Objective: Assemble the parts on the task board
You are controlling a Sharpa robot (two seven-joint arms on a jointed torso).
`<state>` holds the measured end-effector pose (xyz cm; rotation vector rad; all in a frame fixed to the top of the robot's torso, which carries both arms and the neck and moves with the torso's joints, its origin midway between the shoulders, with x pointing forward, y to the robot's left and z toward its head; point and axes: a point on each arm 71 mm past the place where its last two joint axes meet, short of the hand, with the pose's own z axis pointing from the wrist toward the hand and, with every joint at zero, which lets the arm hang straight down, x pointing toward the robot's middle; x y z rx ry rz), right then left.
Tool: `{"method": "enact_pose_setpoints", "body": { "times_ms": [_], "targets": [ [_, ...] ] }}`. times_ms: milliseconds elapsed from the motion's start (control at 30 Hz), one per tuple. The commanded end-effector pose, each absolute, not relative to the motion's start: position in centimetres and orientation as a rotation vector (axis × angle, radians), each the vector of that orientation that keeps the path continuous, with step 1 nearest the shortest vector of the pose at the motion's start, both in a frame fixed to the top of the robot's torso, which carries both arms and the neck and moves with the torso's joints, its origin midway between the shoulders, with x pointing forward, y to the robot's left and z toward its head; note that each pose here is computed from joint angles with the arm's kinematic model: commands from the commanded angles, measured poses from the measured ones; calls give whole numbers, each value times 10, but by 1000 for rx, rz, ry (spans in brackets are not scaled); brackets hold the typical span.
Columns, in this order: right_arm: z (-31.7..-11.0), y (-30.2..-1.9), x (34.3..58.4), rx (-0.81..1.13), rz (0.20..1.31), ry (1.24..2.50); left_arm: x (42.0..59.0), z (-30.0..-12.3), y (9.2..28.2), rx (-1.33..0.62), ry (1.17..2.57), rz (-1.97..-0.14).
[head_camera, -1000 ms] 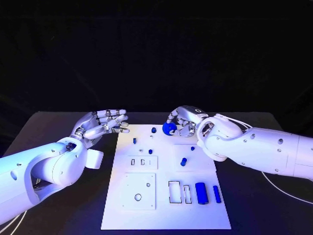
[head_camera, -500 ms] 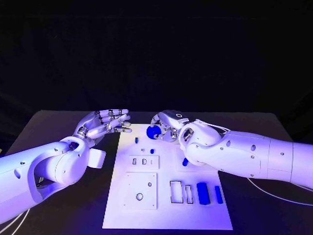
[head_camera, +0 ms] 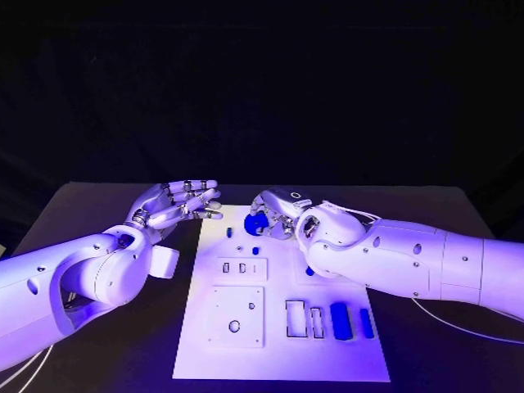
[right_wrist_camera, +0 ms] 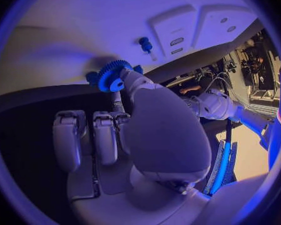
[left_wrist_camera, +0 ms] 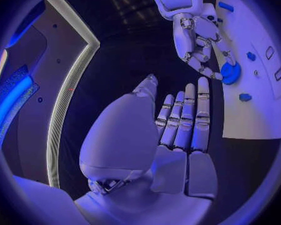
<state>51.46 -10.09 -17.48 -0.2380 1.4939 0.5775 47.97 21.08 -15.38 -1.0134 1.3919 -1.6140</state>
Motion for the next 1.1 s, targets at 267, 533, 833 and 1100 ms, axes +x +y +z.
{"method": "enact_pose_setpoints", "body": {
  "times_ms": [267, 533, 833, 1100],
  "targets": [
    [-181, -99, 518, -276, 525, 1543, 479, -152, 208, -1006, 1395, -1638],
    [-180, -100, 521, -256, 493, 1526, 479, -153, 209, -1007, 1394, -1635],
    [-181, -97, 521, -262, 509, 1533, 479, -152, 210, -1007, 1394, -1634],
    [-185, -99, 521, -269, 524, 1590, 479, -153, 210, -1008, 1397, -1631]
  ]
}}
